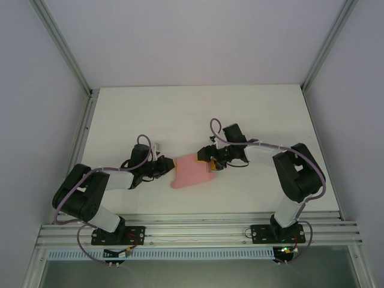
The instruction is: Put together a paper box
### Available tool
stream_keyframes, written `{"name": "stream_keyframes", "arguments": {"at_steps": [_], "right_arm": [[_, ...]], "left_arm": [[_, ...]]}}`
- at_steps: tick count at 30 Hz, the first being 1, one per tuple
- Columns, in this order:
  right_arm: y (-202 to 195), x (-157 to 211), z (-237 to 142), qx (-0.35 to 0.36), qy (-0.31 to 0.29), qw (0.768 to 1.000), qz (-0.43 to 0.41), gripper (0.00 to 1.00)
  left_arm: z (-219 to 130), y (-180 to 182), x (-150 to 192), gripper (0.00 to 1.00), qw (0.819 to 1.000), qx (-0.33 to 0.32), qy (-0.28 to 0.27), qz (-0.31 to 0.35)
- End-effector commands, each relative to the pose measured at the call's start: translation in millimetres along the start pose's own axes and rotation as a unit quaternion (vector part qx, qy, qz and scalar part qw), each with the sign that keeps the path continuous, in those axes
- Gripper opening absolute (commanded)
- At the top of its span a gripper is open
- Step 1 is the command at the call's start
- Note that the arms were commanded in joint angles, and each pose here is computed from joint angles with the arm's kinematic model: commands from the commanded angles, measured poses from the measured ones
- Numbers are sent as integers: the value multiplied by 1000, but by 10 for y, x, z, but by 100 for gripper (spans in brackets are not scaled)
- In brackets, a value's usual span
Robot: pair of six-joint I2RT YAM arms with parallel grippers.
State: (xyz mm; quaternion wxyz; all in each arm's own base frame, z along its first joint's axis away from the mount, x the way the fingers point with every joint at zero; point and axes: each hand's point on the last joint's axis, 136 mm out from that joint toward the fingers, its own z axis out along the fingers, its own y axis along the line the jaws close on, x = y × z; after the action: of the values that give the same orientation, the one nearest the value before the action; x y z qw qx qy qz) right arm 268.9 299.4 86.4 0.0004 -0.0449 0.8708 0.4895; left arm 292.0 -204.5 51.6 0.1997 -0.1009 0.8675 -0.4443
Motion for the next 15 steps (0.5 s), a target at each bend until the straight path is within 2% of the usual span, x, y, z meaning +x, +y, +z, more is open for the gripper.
{"name": "stream_keyframes", "arguments": {"at_steps": [1, 4, 6, 7, 8, 9, 10, 11, 12, 13, 14, 15], "right_arm": [[229, 24, -83, -30, -5, 999, -17, 55], [202, 33, -130, -11, -14, 1000, -5, 41], [178, 37, -142, -1, -14, 1000, 10, 37], [165, 43, -144, 3, -13, 1000, 20, 37], [152, 41, -149, 8, -14, 999, 29, 37], [142, 45, -160, 14, -12, 999, 38, 37], [136, 41, -177, 21, -12, 999, 47, 37], [119, 32, -205, 31, -14, 998, 60, 37], [102, 5, -251, 42, -21, 996, 79, 37], [93, -18, -299, 46, -24, 994, 100, 36], [99, -38, -351, 44, -22, 991, 128, 35], [122, -53, -416, 35, -17, 986, 160, 33]], "left_arm": [[15, 16, -38, 11, 1000, -1, 0, 1], [1, -72, -119, 16, 1000, 2, -8, 23], [-19, -160, -205, 18, 999, 1, -16, 49], [-41, -223, -255, 25, 998, 3, -21, 64], [-72, -306, -306, 39, 996, 8, -29, 86], [-123, -409, -370, 61, 993, 13, -40, 112], [-181, -516, -420, 79, 989, 17, -49, 141], [-253, -642, -466, 90, 982, 21, -59, 177], [-342, -777, -516, 99, 973, 16, -72, 221], [-409, -884, -522, 100, 960, 6, -79, 267], [-455, -998, -470, 100, 942, -5, -76, 327], [-495, -1120, -380, 100, 914, -20, -68, 399]]}}
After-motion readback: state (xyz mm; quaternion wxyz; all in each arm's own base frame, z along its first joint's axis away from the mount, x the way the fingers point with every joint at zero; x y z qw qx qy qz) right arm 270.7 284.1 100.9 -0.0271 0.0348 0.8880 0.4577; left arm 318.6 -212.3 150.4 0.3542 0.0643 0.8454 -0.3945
